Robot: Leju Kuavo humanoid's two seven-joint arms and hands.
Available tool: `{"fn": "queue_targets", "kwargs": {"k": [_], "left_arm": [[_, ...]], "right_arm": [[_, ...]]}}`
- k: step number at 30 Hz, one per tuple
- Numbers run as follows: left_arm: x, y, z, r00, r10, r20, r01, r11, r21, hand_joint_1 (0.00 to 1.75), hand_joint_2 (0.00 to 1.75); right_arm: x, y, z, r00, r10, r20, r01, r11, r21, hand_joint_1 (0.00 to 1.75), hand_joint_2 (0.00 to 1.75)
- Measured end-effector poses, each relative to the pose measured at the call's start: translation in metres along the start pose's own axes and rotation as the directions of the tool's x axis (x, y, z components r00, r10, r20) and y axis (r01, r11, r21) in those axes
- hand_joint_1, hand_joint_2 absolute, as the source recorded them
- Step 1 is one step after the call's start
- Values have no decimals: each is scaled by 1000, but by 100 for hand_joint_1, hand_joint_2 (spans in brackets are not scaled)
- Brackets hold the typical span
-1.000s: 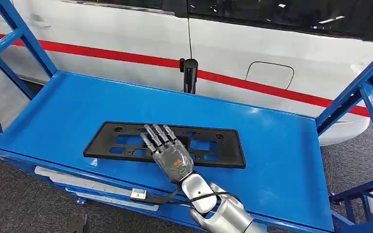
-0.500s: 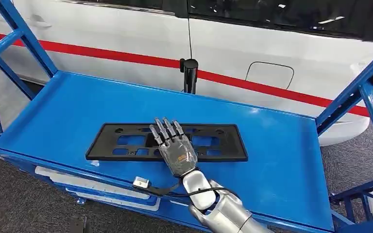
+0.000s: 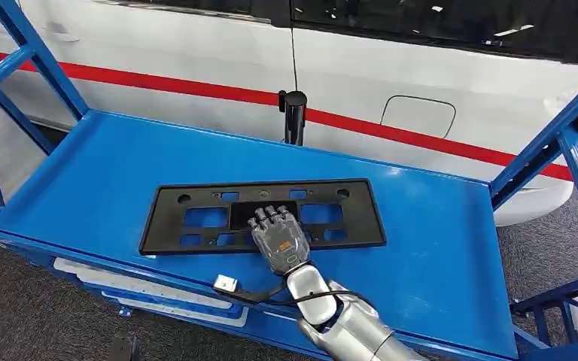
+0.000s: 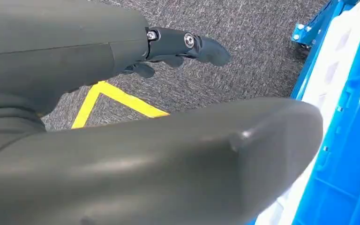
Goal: Take the parts from the cabinet and place them on the table.
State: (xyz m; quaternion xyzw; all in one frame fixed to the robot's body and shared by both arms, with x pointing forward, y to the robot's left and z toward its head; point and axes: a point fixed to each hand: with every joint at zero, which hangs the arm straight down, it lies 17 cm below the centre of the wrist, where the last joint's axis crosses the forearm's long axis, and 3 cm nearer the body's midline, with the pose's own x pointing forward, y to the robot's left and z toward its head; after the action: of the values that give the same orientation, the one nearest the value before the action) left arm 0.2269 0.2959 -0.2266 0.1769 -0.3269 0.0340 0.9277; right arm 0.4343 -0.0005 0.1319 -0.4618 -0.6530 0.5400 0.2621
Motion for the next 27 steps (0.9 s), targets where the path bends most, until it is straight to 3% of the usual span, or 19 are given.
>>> {"fn": "queue_targets", "kwargs": {"k": [5, 8, 11, 15, 19, 20, 21, 23, 27], "left_arm": [[0, -1, 0, 1000, -6, -2, 6, 1000, -4, 0, 0], [0, -2, 0, 1000, -13, -4, 13, 1000, -7, 0, 0], [1, -3, 0, 1000, -15, -2, 15, 1000, -9, 0, 0], [2, -3, 0, 1000, -15, 1, 15, 1000, -9, 0, 0], [7, -4, 1, 999, -12, 33, 12, 1000, -15, 0, 0], [8, -5, 1, 999, -11, 41, 11, 1000, -18, 0, 175], [9, -6, 1, 999, -4, 52, 5, 1000, -25, 0, 175], [11, -7, 2, 998, 2, 65, 0, 999, -33, 0, 175], [13, -9, 3, 997, 15, 73, -12, 999, -43, 0, 175]], "right_arm": [[0, -18, 0, 999, -41, 18, 43, 994, -98, 175, 175], [-1, -50, -3, 988, -133, 73, 146, 964, -221, 175, 175], [-7, -72, -8, 947, -302, 112, 321, 911, -260, 175, 175], [-30, -119, -13, 853, -495, 165, 519, 773, -366, 175, 175], [-68, -177, -8, 712, -648, 271, 679, 537, -501, 175, 175], [-74, -186, -7, 676, -678, 289, 707, 484, -516, 175, 175], [-84, -196, -5, 614, -726, 310, 747, 406, -527, 175, 175], [-90, -212, -3, 542, -763, 352, 789, 318, -526, 175, 175], [-93, -246, 3, 462, -770, 440, 833, 205, -514, 175, 175]]}}
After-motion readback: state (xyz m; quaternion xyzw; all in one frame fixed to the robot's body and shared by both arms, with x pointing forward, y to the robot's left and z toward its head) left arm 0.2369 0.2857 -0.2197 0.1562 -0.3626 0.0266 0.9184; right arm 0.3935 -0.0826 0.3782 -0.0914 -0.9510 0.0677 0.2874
